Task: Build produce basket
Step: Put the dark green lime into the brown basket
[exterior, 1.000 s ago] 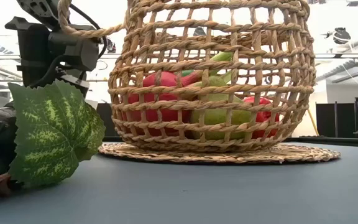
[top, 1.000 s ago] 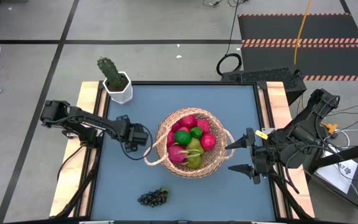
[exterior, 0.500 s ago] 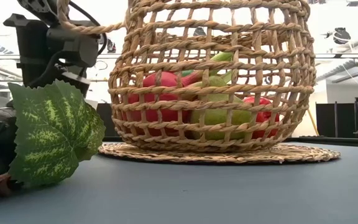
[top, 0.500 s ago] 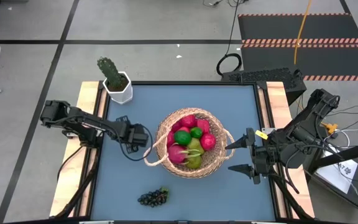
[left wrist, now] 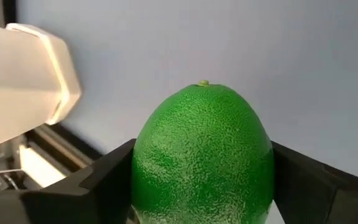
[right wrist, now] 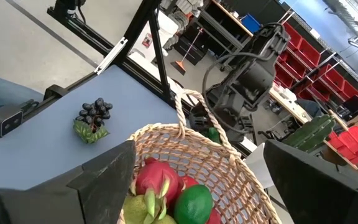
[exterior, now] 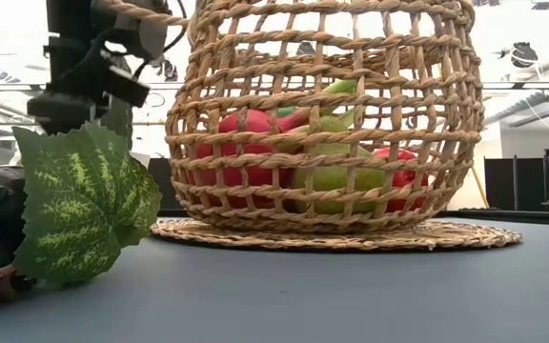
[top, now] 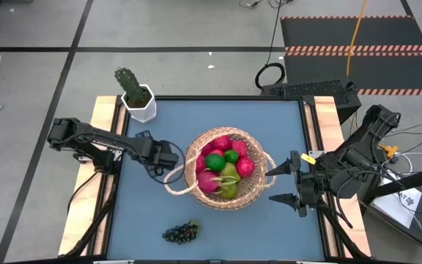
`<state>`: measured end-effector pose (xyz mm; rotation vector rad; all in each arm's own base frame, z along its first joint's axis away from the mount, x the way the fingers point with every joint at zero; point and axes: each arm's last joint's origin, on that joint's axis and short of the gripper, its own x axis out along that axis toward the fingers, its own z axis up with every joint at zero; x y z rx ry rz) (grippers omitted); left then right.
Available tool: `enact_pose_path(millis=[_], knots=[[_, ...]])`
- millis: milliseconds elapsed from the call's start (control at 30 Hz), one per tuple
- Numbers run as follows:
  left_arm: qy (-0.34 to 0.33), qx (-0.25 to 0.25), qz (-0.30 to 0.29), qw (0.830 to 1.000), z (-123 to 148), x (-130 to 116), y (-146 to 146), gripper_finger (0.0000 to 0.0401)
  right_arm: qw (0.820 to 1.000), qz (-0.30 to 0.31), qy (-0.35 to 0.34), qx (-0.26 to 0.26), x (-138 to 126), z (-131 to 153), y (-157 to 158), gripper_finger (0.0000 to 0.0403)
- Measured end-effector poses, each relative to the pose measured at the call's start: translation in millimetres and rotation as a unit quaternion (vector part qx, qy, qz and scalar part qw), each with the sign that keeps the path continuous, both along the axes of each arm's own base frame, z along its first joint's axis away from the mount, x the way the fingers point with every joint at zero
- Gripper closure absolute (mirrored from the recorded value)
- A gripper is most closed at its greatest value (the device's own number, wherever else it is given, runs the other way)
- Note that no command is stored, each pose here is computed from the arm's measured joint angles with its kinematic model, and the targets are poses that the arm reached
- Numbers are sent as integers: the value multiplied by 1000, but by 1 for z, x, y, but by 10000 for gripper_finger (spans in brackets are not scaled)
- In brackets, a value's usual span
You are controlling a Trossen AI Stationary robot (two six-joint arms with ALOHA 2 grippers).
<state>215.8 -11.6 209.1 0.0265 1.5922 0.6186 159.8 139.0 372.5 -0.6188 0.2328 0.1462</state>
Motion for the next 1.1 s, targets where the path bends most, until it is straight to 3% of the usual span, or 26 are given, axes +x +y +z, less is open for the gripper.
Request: enact_pose_path(millis=[333,600,867,1100], knots=[[5,45,0,999,51,6,2,80,1000,0,0,0,0,0,0,55],[-52,62,-11,997,100,15,2,78,1000,0,0,1,0,0,0,55],[-144,90,-44,985,152,15,1,78,1000,0,0,0,0,0,0,55],[-285,82,-53,954,182,13,-10,78,1000,-1,0,1,0,0,0,55]])
